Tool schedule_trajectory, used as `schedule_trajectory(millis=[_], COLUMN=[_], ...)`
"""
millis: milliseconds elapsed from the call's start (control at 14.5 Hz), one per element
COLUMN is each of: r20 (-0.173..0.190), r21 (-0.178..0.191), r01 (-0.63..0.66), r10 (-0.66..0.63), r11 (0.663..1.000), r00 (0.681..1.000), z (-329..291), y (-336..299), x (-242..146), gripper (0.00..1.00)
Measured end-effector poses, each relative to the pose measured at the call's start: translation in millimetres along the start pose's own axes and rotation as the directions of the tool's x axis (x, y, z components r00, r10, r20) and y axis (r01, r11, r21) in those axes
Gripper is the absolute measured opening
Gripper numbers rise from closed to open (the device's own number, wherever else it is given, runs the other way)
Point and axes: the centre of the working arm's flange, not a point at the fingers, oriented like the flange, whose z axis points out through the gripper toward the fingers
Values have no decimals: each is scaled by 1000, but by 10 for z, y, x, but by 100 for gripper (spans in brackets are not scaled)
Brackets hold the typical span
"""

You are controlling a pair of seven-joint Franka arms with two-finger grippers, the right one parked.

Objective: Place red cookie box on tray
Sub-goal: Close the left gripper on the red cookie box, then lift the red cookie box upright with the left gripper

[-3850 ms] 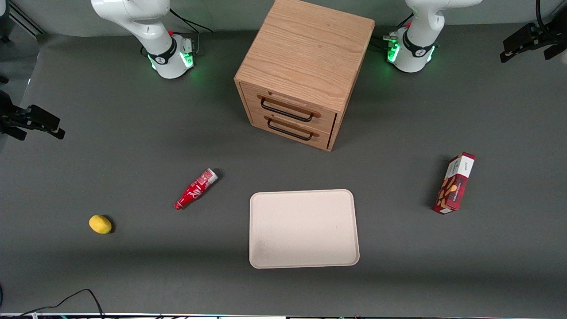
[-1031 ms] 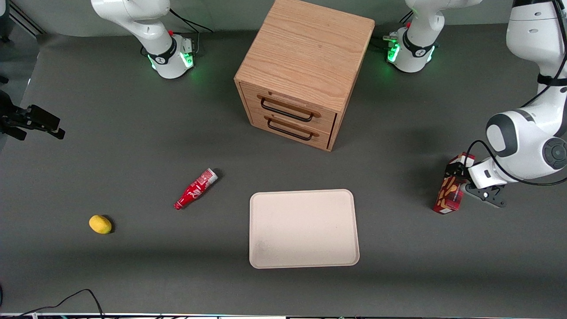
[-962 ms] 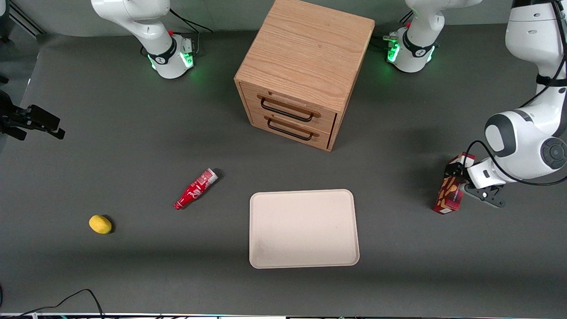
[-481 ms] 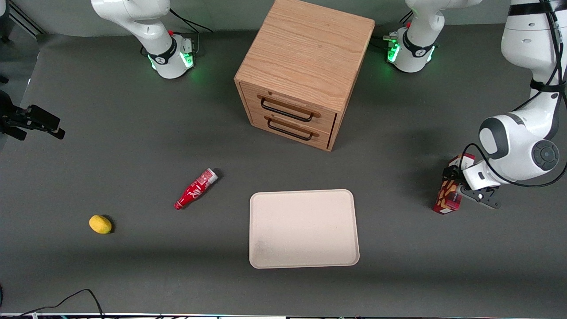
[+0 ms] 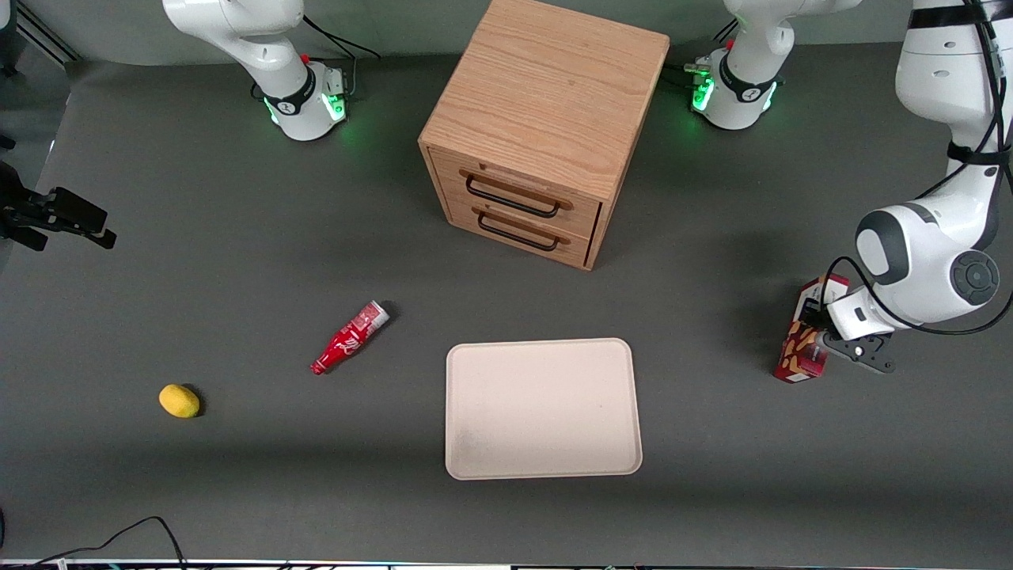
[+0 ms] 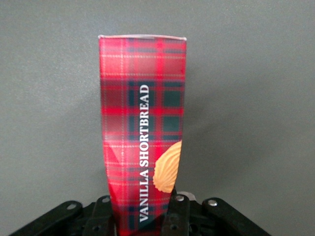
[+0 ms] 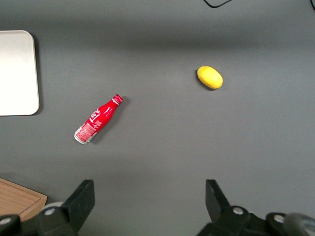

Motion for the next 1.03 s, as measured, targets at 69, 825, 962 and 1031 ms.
schedule_trajectory(millis=[69,825,962,1031], r20=[-2,30,34,36], r21=[1,-81,-85,-86], r01=[-1,13,80,115], r10=[1,-11,-78,-112], r11=[1000,997,993,990], r00=[1000,999,996,993], z=[-20,-2315,-2773,-2997], y=[-5,-90,55,167], x=[13,570,559,543], gripper=[32,30,30,30])
